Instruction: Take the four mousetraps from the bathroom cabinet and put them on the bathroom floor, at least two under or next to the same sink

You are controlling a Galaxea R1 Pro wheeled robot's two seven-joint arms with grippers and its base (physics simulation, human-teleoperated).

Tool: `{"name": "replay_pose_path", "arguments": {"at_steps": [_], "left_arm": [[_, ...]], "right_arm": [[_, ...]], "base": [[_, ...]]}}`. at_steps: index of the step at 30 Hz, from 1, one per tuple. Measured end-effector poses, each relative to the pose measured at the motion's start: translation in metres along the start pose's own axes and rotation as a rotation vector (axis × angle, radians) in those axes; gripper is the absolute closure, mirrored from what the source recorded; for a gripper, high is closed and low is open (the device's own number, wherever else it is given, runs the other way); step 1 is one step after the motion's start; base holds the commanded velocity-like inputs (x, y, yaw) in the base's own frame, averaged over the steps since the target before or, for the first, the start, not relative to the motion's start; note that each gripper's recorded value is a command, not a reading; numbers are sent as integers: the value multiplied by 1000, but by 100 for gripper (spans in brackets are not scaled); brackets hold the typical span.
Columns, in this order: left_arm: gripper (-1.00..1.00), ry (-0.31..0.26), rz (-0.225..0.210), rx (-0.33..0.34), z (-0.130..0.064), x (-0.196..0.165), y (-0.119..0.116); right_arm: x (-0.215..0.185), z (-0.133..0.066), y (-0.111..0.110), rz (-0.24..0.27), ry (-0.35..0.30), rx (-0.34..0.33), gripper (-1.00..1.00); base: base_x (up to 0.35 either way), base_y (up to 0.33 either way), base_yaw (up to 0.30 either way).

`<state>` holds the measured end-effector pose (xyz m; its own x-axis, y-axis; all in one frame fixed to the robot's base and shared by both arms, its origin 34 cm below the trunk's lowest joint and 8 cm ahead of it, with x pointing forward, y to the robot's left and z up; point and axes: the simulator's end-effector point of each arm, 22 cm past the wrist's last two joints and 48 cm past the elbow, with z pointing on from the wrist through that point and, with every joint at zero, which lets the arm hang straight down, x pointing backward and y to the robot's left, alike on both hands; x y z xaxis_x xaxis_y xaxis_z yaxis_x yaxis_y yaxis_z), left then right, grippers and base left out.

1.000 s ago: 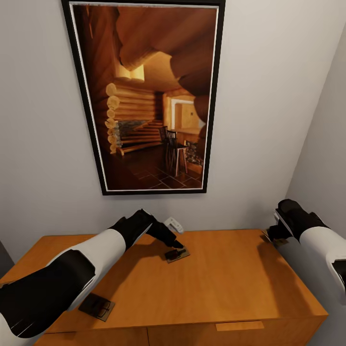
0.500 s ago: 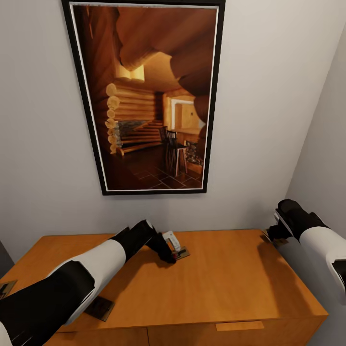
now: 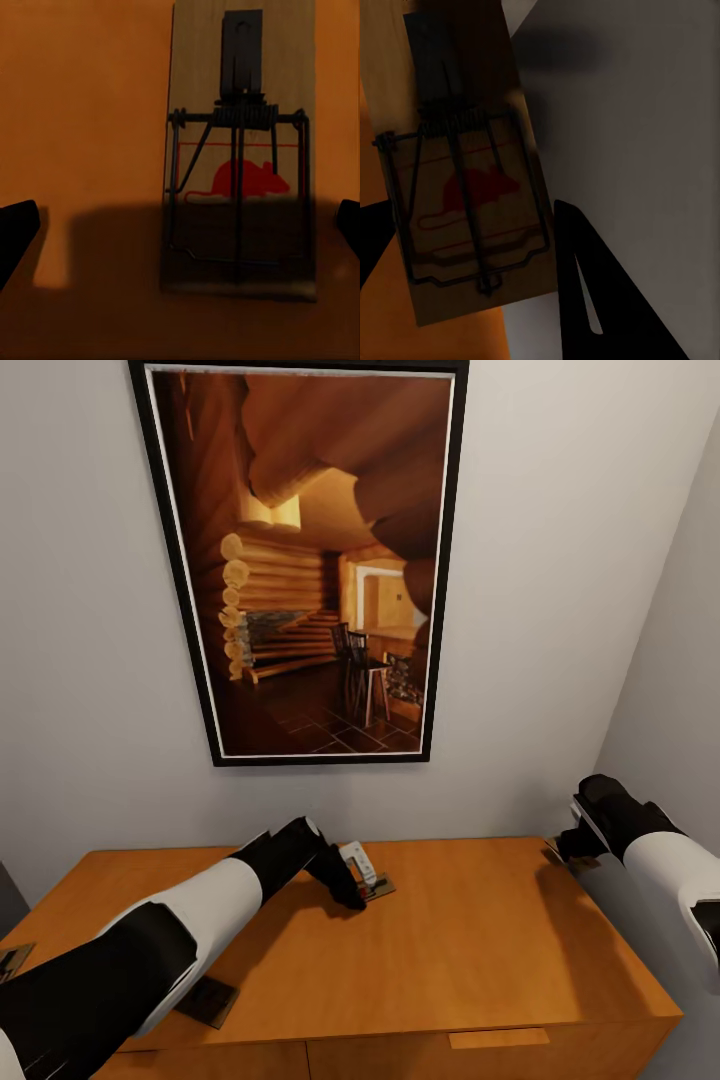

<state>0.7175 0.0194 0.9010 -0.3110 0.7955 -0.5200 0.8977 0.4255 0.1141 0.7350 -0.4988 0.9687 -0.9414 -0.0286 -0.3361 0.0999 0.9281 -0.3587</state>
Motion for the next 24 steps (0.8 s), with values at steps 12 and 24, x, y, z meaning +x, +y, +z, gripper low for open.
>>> {"name": "replay_pose_path", "arguments": {"at_steps": [12, 24], "left_arm": [[-100, -15, 5, 9, 2, -4, -7], [-100, -17, -12, 16, 3, -4, -8]], "right_arm": [[0, 0, -1, 1, 1, 1, 100], [1, 0, -2, 2, 1, 2, 100]], "base": [[0, 0, 0], [0, 0, 0]]}}
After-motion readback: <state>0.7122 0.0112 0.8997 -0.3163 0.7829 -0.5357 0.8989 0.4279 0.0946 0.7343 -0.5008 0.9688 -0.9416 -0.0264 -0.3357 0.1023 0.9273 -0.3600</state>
